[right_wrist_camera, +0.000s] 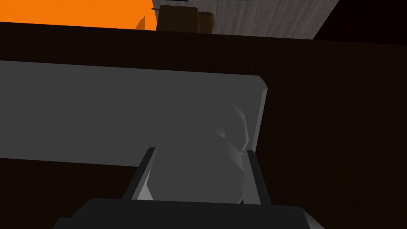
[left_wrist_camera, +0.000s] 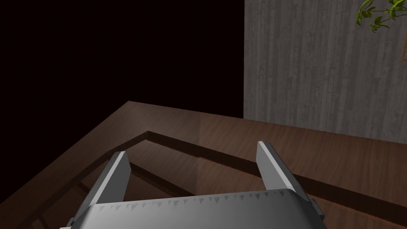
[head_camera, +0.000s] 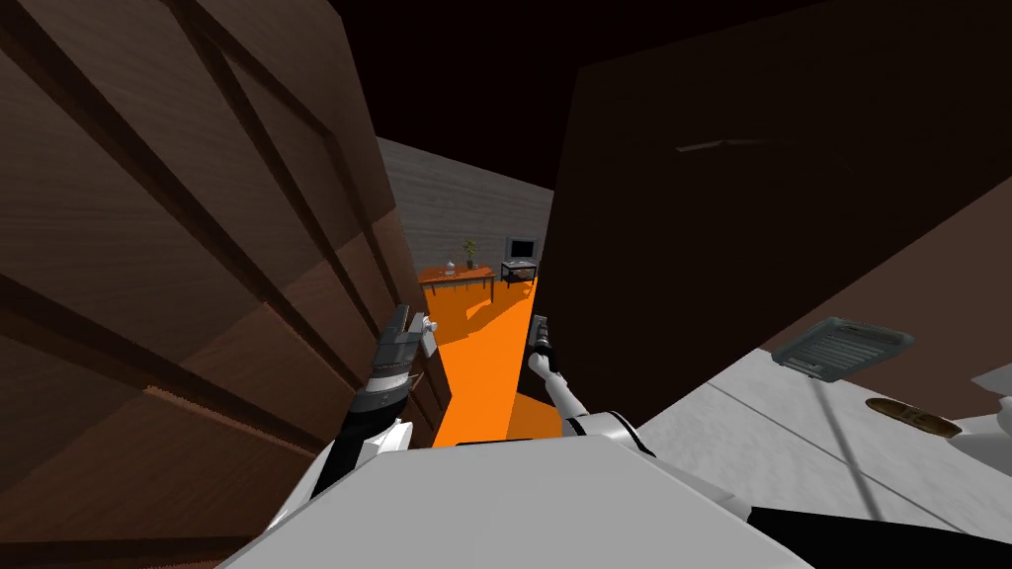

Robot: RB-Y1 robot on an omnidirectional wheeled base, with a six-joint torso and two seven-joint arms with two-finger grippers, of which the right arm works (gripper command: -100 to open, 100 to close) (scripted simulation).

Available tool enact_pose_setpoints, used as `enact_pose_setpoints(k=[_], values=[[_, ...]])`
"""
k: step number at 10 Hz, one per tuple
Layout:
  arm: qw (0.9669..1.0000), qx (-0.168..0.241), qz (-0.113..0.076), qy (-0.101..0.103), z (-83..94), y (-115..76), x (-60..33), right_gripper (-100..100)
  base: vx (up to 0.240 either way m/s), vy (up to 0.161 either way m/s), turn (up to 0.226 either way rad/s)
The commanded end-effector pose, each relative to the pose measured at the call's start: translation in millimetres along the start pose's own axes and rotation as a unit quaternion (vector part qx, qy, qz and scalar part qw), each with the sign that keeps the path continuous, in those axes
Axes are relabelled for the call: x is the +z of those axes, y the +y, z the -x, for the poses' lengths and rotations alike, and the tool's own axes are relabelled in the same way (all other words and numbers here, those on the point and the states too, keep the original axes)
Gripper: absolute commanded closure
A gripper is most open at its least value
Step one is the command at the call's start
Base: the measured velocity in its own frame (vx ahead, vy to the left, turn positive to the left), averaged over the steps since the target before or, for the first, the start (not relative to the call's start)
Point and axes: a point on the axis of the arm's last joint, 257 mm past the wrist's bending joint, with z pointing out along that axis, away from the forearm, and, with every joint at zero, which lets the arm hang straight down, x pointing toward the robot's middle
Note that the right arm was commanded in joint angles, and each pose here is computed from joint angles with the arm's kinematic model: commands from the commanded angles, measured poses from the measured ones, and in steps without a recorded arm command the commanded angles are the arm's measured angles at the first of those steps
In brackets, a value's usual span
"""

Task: Push the door open

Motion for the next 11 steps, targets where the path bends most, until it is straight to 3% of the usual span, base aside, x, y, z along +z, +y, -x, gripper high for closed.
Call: enact_pose_setpoints(k=[1,4,5,6,11], values=[[0.9999,0.001,0.004,-0.014,5.7,3.7,3.4,100,0.138,0.006,-0.043],[0.9996,0.013,-0.005,-0.024,-11.3,-0.5,-2.4,100,0.149,0.009,-0.074],[0.9997,0.01,-0.008,-0.02,-8.8,-3.6,-3.5,100,0.069,-0.001,-0.011],[0.9989,-0.001,0.003,-0.048,17.6,3.4,3.8,100,0.112,-0.006,0.071],[0.9963,-0.008,0.01,-0.085,45.9,8.3,7.5,100,0.131,-0.009,0.016]])
